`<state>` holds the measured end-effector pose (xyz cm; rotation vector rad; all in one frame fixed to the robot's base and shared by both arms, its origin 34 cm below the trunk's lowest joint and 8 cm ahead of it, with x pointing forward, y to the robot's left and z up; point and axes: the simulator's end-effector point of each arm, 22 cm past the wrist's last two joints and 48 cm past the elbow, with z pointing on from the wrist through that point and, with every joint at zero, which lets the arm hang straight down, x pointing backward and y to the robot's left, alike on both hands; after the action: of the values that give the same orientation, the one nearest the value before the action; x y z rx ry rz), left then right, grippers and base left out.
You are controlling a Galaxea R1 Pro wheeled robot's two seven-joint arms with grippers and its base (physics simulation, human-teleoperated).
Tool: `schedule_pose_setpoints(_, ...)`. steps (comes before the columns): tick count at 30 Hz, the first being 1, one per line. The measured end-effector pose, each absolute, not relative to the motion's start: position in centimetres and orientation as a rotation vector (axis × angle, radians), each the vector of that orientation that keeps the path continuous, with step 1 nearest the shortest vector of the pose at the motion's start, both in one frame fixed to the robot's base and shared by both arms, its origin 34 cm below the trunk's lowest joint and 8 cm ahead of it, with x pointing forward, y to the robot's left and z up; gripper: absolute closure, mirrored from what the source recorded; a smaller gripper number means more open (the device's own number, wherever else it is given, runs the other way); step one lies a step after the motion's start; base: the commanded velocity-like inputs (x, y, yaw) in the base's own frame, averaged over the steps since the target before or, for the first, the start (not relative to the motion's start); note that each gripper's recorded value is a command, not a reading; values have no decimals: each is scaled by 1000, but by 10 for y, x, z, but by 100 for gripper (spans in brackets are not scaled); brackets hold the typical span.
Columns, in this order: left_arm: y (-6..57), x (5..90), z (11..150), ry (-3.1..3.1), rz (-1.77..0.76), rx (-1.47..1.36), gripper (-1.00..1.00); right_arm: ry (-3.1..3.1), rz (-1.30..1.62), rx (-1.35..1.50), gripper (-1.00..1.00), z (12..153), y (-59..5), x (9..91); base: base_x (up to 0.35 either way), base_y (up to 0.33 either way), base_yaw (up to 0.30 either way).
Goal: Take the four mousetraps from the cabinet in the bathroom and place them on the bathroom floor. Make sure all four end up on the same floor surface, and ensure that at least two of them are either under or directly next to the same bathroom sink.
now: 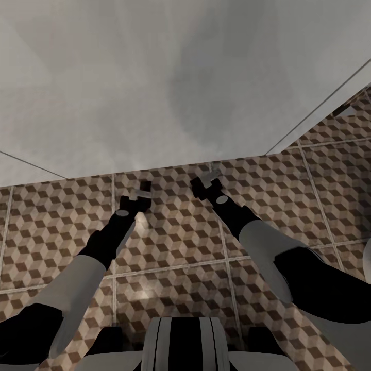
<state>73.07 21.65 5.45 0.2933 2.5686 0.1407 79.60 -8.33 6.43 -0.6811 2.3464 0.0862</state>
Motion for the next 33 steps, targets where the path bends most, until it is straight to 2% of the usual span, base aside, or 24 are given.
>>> schedule_pose_setpoints(33,202,737,58,2481,141,398,100,2339,90,-679,100,65,-83,796,0,0,0)
